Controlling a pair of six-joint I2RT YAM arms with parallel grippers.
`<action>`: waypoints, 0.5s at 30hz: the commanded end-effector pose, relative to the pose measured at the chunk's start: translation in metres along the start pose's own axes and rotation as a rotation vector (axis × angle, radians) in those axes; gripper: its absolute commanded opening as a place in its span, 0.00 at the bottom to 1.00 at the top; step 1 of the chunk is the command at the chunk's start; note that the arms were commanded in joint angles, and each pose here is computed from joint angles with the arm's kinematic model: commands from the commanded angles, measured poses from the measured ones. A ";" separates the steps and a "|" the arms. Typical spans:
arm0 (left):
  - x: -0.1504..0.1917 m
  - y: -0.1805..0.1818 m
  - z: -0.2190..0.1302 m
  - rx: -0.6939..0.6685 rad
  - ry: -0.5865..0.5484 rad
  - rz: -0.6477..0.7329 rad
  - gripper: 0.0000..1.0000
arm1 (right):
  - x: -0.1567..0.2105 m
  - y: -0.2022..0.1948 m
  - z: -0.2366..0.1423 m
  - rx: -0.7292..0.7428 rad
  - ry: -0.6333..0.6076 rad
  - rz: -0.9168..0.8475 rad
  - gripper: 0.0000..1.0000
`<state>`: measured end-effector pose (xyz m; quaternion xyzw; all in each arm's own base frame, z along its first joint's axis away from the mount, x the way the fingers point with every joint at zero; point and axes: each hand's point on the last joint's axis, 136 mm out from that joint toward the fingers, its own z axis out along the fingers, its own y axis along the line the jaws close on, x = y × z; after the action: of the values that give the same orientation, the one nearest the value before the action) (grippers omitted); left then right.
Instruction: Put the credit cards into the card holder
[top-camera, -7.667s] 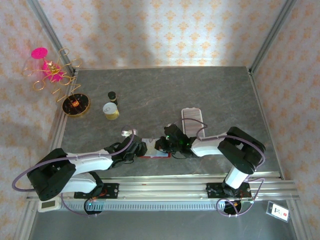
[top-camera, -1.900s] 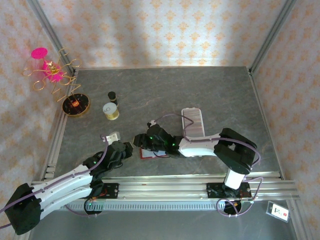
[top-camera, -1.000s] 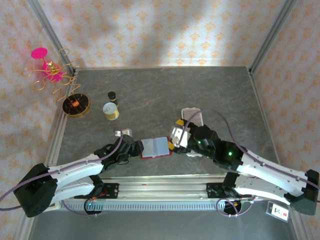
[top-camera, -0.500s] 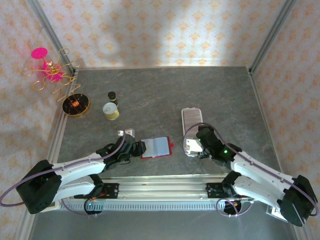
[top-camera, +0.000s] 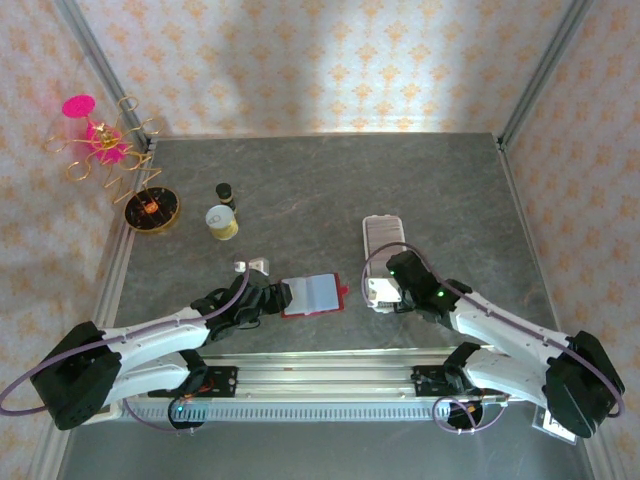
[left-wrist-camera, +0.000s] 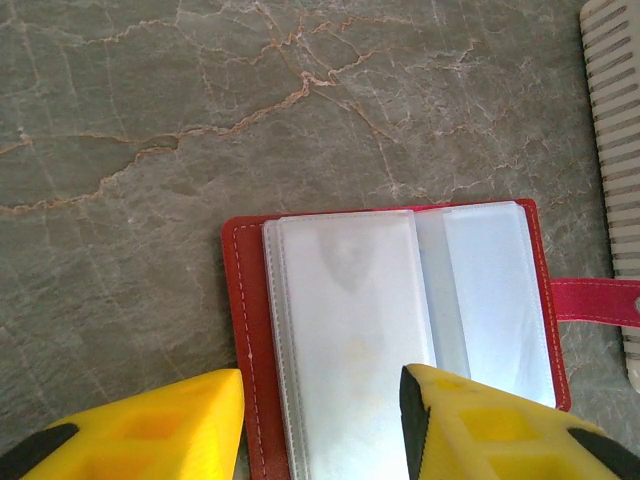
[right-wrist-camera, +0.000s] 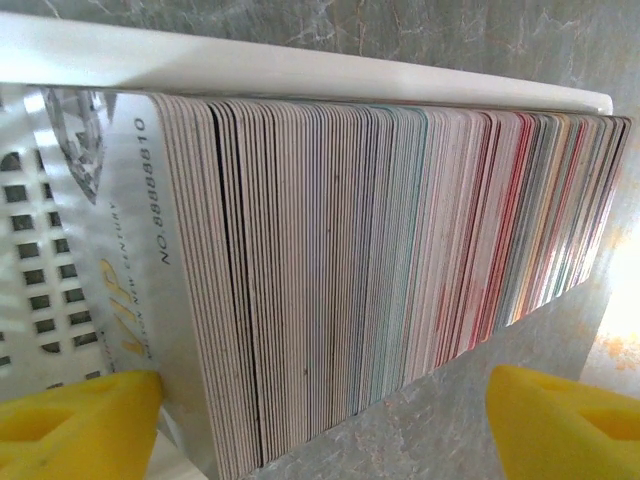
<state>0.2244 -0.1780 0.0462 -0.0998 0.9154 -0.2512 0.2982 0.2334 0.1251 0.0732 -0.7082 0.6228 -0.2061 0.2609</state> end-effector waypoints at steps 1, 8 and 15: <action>-0.001 -0.001 0.000 0.015 -0.004 0.003 0.46 | -0.010 -0.016 -0.003 0.042 -0.045 0.029 0.80; 0.000 -0.002 0.002 0.016 0.003 0.001 0.46 | -0.018 -0.012 -0.007 0.009 -0.094 0.027 0.77; -0.001 -0.003 0.002 0.016 0.002 0.000 0.46 | -0.029 -0.008 -0.015 -0.050 -0.151 0.045 0.76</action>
<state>0.2231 -0.1804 0.0448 -0.0969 0.9164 -0.2553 0.2925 0.2293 0.1467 0.0829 -0.7166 0.6170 -0.1518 0.2876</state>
